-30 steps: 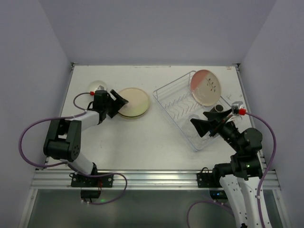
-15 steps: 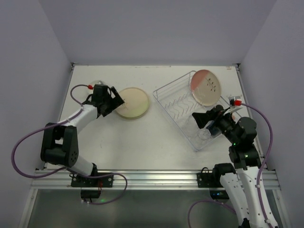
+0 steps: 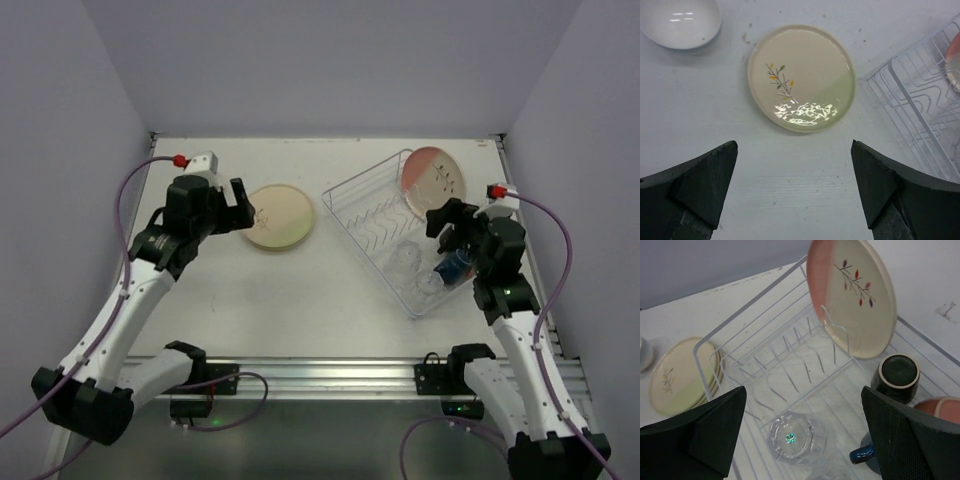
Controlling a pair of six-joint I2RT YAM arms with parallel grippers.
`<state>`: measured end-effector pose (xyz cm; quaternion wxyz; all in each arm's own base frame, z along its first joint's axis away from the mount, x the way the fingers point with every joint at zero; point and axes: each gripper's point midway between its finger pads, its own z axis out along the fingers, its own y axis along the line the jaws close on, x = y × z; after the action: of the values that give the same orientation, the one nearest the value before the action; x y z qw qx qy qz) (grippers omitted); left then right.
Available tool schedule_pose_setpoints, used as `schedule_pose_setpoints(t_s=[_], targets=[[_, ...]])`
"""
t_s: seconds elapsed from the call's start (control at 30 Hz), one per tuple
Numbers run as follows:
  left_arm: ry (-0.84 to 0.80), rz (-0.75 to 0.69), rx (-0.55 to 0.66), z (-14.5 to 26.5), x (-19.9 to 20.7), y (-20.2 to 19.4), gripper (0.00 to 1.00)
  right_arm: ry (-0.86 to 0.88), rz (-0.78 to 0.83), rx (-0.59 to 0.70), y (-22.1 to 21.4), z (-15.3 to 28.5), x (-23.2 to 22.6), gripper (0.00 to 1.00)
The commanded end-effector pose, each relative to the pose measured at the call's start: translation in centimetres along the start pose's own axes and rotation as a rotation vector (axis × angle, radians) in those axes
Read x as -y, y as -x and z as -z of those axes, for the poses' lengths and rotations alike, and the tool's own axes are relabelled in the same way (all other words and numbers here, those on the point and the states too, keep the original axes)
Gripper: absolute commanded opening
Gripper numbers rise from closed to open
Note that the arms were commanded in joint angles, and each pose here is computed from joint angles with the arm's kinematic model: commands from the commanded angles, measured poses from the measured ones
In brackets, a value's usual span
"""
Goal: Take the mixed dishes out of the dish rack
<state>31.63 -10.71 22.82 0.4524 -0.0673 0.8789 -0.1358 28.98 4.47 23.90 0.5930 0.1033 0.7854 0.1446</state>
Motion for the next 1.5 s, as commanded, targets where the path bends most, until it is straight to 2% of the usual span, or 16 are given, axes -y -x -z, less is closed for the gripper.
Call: schedule_pose_setpoints(t_s=[0.0,0.03,0.07,0.1,0.13,0.2,0.23,0.33,0.37,0.43,0.57,0.67,0.97,1.13,1.33,1.47], targets=[[0.128,-0.15,0.055,3.8,-3.5,0.5,1.0,-0.07,0.073,0.259,6.1,-2.9,0.9,0.99],[0.169,-0.144,0.06,3.4,-4.8,-0.8,1.0,-0.09,0.113,0.262,6.6,-3.7,1.2,0.99],[0.133,-0.12,0.148,4.1,-4.3,0.2,1.0,-0.106,0.129,0.259,7.2,-4.5,1.3,0.99],[0.108,-0.124,0.15,3.9,-4.2,-0.5,1.0,-0.123,0.154,0.271,9.4,-5.0,0.8,0.99],[0.109,-0.13,0.141,3.5,-4.8,-1.9,1.0,-0.162,0.239,0.192,8.3,-7.3,1.9,0.99],[0.08,-0.117,0.134,3.6,-4.4,-2.4,1.0,-0.203,0.332,0.169,10.7,-8.8,1.9,0.99],[0.061,-0.118,0.138,3.8,-4.1,-2.5,1.0,-0.251,0.44,0.094,9.8,-10.7,3.5,0.99],[0.062,-0.11,0.138,3.8,-4.3,-2.9,1.0,-0.236,0.557,-0.017,11.1,-12.3,3.7,0.99],[0.051,-0.111,0.134,3.9,-4.1,-3.1,1.0,-0.215,0.574,-0.075,10.3,-13.5,4.0,0.99],[0.03,-0.116,0.129,3.9,-3.6,-3.4,1.0,-0.196,0.587,-0.124,11.0,-13.8,4.6,0.97],[-0.007,-0.128,0.118,3.8,-3.0,-3.5,1.0,-0.027,0.598,-0.292,7.5,-15.9,3.3,0.93],[-0.032,-0.133,0.11,3.8,-2.5,-3.7,1.0,-0.014,0.622,-0.369,6.2,-16.8,3.9,0.9],[-0.052,-0.144,0.077,3.1,-2.2,-4.3,1.0,0.051,0.584,-0.468,2.6,-17.8,6.0,0.81],[-0.053,-0.145,0.07,2.9,-2.2,-4.5,1.0,0.159,0.554,-0.491,1.5,-17.6,4.7,0.62],[-0.05,-0.152,0.047,2.5,-2.2,-4.9,1.0,0.236,0.538,-0.534,0.7,-17.5,3.8,0.44],[-0.044,-0.152,0.047,2.4,-2.3,-4.9,1.0,0.275,0.519,-0.548,0.2,-17.7,3.2,0.4]])
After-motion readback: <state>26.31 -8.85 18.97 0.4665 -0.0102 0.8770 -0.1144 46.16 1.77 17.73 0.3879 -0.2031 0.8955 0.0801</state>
